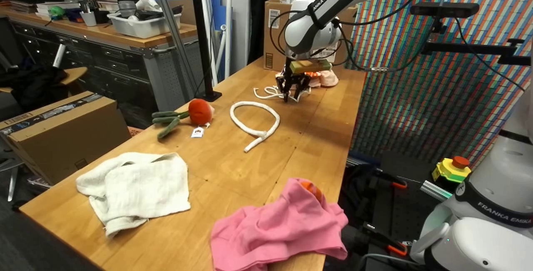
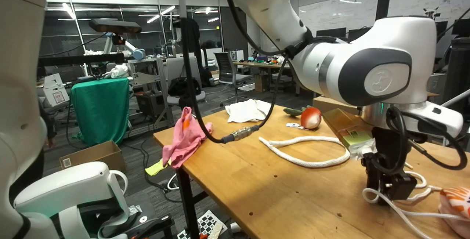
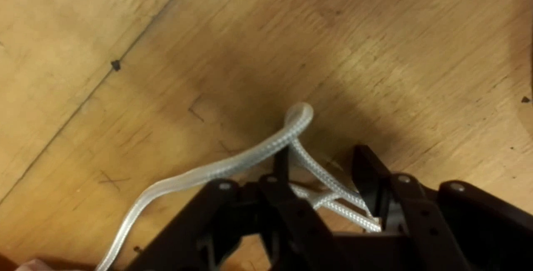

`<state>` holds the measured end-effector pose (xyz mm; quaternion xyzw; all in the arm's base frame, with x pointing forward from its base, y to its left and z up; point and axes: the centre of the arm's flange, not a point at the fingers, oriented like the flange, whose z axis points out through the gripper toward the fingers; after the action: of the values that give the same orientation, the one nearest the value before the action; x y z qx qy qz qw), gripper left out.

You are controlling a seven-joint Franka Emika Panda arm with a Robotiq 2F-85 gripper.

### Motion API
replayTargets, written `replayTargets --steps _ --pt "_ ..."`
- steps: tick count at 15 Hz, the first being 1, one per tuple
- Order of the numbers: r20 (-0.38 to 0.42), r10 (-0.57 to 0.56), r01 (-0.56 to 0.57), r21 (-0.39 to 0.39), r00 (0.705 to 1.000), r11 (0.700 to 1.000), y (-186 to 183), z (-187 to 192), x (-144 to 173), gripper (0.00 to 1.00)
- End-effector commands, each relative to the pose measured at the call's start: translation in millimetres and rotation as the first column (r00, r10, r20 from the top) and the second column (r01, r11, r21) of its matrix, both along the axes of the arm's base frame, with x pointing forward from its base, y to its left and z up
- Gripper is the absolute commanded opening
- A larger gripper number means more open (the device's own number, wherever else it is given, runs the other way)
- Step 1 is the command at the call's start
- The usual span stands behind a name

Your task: Move the peach shirt to the right, move the white towel and pink shirt to the left, move the radish backwards, move the long white rope to the right

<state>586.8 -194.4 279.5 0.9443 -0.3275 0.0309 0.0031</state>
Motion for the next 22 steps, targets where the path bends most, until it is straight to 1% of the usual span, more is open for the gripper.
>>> replayTargets --steps 1,2,5,7,10,13,14,19,22 --pt "0.026 0.055 -0.055 0.015 0.998 0.998 11 10 7 0.15" --pt "0.028 0.073 -0.074 0.018 0.997 0.997 16 12 8 0.09" --pt "0.031 0.141 -0.142 0.019 0.989 0.99 38 14 16 0.04" --pt "0.037 0.186 -0.187 0.014 0.982 0.982 53 20 21 0.1" --pt "0.071 0.253 -0.252 -0.024 0.965 0.968 78 40 28 0.1" --pt "0.12 0.307 -0.298 -0.081 0.944 0.951 99 73 33 0.1" --pt "0.148 0.32 -0.308 -0.098 0.936 0.946 105 90 34 0.08" --pt "0.286 0.358 -0.33 -0.143 0.889 0.933 129 162 37 0.1" --pt "0.357 0.372 -0.33 -0.173 0.857 0.928 141 205 34 0.08"
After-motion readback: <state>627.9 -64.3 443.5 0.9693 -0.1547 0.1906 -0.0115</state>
